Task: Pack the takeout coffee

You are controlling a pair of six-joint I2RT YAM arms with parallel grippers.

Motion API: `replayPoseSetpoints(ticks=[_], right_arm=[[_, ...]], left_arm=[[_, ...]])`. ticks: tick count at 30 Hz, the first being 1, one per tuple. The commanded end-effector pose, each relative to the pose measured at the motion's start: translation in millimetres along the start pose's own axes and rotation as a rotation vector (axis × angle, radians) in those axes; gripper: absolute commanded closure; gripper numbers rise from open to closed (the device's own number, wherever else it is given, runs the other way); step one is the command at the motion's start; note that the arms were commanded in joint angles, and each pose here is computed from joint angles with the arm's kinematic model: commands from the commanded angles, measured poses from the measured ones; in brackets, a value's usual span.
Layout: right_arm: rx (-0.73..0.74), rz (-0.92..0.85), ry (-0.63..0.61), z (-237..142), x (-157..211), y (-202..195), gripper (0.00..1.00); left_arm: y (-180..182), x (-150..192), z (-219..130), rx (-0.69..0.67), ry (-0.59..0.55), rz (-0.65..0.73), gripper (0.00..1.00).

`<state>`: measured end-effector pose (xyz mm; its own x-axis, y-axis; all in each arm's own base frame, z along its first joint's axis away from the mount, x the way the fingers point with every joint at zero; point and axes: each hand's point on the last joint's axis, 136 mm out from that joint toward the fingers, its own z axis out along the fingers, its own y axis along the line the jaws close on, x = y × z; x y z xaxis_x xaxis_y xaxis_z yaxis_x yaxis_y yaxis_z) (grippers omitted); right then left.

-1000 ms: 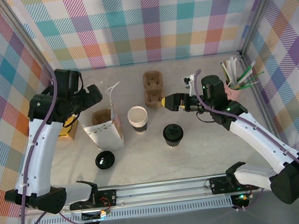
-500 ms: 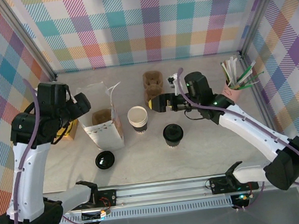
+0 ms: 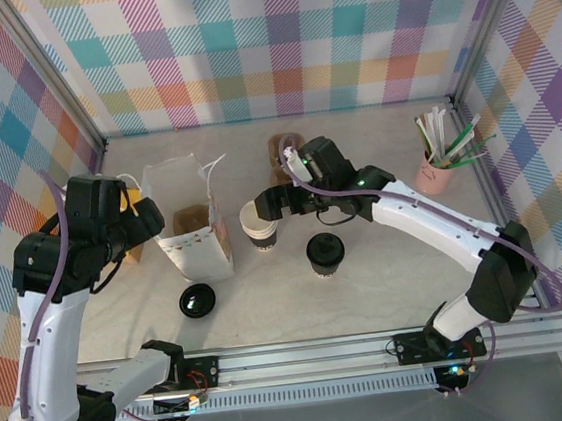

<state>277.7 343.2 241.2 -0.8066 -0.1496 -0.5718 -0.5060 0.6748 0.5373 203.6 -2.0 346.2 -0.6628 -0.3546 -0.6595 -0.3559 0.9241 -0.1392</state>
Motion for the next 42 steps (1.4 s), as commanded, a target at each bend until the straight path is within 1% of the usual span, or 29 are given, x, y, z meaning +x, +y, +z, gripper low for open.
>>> replayPoseSetpoints(ticks=[1,3,6,8,11,15,16,17,18,20,24,25,27,29,30,32,37,42], right_arm=[[0.114,-0.029,0.04,5.6,5.3,-14.0,0.04],[0.155,-0.021,0.069,11.9,10.7,-23.7,0.06],[0.158,-0.031,0.124,21.4,24.4,-29.9,0.09],[0.173,-0.036,0.168,29.0,37.1,-36.4,0.08],[0.222,-0.052,0.199,38.9,49.2,-45.5,0.03],[0.266,-0.085,0.203,51.3,55.4,-47.4,0.05],[0.268,-0.088,0.204,54.9,57.3,-47.4,0.08],[0.267,-0.085,0.204,58.6,58.3,-47.9,0.15],[0.266,-0.075,0.207,61.3,61.1,-49.0,0.17],[0.256,-0.057,0.206,67.2,66.6,-50.2,0.24],[0.248,-0.047,0.199,78.1,77.4,-48.4,0.27],[0.244,-0.045,0.201,80.7,80.1,-47.5,0.31],[0.239,-0.032,0.198,86.2,84.5,-46.8,0.32],[0.237,-0.024,0.191,90.7,86.8,-46.8,0.37],[0.235,-0.017,0.187,93.1,87.8,-47.2,0.37],[0.234,-0.004,0.176,96.9,88.1,-48.6,0.37],[0.234,0.019,0.151,106.1,85.4,-50.1,0.45],[0.256,0.021,0.144,115.0,82.5,-54.7,0.48]], left_arm=[[9.9,15.0,-4.4,0.001,0.026,0.025,0.09],[6.7,17.0,-7.8,0.031,0.032,0.028,0.09],[3.9,14.1,-16.1,0.064,0.017,0.03,0.08],[6.0,11.6,-19.7,0.063,-0.002,0.032,0.06],[5.7,11.2,-19.1,0.066,-0.009,0.035,0.04],[2.1,12.1,-16.3,0.078,-0.001,0.037,0.04],[1.9,11.8,-16.2,0.079,-0.002,0.038,0.04],[2.2,10.9,-16.7,0.078,-0.007,0.039,0.04],[3.0,10.4,-17.2,0.075,-0.01,0.041,0.04],[3.9,9.8,-18.1,0.072,-0.015,0.04,0.04],[4.1,9.2,-17.8,0.071,-0.019,0.043,0.03],[4.0,8.9,-17.3,0.069,-0.018,0.043,0.03],[3.8,8.8,-16.8,0.068,-0.017,0.046,0.03],[4.1,8.0,-17.4,0.066,-0.021,0.044,0.03],[4.2,7.4,-17.4,0.066,-0.024,0.044,0.03],[4.5,6.9,-18.1,0.066,-0.028,0.042,0.03],[4.7,5.1,-19.6,0.065,-0.033,0.041,0.03],[3.4,3.5,-21.0,0.07,-0.034,0.04,0.03]])
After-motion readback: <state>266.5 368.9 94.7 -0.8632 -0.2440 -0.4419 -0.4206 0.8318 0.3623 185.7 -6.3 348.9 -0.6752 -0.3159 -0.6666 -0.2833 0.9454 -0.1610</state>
